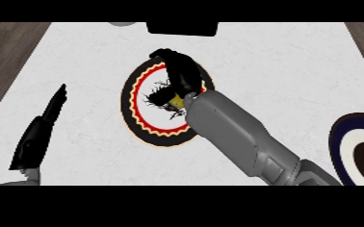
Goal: Pick the lemon from the plate and place it in the plate
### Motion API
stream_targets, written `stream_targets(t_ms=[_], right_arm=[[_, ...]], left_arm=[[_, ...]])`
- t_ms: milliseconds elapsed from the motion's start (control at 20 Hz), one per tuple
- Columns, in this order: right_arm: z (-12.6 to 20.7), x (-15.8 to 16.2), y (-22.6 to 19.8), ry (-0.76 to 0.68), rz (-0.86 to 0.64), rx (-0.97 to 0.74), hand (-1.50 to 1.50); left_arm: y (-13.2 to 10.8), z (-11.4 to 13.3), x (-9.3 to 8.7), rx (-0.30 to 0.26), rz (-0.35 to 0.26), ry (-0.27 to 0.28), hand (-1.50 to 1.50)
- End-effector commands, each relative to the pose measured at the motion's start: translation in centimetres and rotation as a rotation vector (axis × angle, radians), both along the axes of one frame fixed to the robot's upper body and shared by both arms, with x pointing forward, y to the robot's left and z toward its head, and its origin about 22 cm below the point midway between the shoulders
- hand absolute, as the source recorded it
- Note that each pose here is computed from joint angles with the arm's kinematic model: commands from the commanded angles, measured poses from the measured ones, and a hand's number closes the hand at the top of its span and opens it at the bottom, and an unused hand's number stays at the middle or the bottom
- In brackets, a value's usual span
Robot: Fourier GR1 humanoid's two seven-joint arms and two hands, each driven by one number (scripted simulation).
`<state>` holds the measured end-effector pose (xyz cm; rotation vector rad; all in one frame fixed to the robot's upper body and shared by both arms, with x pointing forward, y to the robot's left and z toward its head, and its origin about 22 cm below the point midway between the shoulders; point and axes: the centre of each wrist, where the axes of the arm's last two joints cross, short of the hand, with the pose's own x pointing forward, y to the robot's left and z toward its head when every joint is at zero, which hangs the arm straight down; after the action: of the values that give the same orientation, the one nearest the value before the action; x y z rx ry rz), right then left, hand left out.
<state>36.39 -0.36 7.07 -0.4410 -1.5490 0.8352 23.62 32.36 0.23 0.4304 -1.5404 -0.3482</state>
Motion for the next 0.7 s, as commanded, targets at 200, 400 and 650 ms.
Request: stream_targets(t_ms=[200,400,650], right_arm=[[1.1,0.5,-0.9,-0.129,-0.147,0.321,-1.50],[2.0,2.3,-3.2,-0.119,-0.259,0.408,-1.50],[1.3,2.9,-9.8,-0.125,-0.258,0.627,-1.50]], left_arm=[[0.7,-1.2,-0.5,0.002,0.038,0.010,0.00],[1.0,-0.9,-1.1,-0.013,0.055,0.016,0.00],[1.0,-1.7,-2.4,-0.018,0.063,0.004,0.00]])
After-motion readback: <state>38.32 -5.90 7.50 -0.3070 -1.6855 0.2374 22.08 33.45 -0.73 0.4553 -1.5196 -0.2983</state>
